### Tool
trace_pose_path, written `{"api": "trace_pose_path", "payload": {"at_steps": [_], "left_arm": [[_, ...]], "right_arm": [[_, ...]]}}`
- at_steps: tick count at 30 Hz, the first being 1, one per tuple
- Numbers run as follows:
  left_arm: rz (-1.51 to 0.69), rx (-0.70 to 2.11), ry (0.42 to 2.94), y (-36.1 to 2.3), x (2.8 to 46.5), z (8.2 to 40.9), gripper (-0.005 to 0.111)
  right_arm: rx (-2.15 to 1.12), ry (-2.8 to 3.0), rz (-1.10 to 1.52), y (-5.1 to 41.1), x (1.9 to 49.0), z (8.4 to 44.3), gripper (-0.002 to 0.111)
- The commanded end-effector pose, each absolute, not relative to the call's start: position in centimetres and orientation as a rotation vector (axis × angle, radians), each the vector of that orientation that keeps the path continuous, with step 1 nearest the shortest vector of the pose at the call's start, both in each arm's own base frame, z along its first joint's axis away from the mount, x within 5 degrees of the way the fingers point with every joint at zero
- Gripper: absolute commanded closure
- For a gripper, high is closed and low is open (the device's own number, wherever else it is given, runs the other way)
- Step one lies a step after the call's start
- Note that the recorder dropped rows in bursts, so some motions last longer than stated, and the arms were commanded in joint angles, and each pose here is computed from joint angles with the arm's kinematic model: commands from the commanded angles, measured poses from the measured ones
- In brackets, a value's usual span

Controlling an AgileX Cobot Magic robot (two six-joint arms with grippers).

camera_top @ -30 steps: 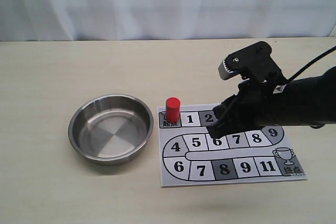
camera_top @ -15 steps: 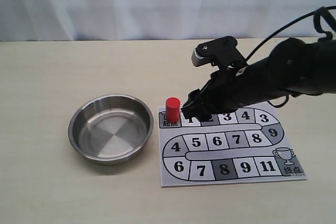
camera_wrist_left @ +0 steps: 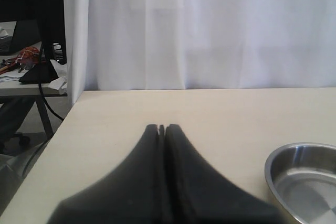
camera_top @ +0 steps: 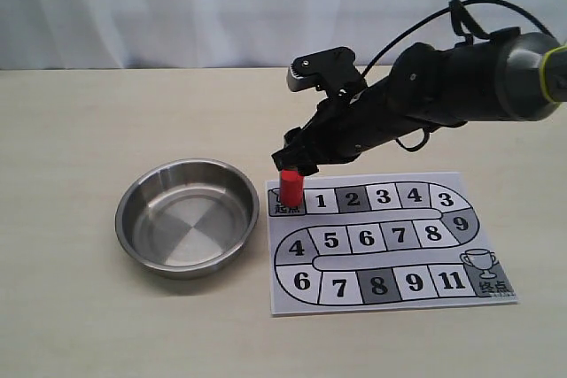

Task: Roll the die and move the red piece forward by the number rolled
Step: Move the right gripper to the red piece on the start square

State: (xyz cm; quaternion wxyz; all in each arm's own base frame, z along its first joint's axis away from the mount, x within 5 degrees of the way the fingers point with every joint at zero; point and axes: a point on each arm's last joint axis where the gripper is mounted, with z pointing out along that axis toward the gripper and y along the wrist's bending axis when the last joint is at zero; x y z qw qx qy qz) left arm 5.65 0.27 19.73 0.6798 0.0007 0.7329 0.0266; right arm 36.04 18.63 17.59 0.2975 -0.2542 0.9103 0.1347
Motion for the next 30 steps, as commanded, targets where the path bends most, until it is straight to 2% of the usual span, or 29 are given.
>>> {"api": "trace_pose_path", "payload": {"at_steps": [1, 7, 22, 30], "left_arm": [[0.059, 0.003, 1.625, 0.3, 5.6, 20.0, 0.107], [0.059, 0.003, 1.625, 0.3, 5.6, 20.0, 0.107], [0.059, 0.003, 1.627, 0.3, 5.6, 20.0, 0.107], [0.059, 0.003, 1.627, 0.3, 5.6, 20.0, 0.107]], "right_arm": [[-0.688, 2.453, 0.368, 19.3, 37.0, 16.2, 0.044], [-0.694, 2.472, 0.406, 19.7, 37.2, 14.9, 0.044], [-0.776, 2.353, 0.322, 21.0, 37.2, 15.3, 0.045], [-0.794, 2.427, 0.313, 21.1, 37.3, 12.1, 0.045]]}}
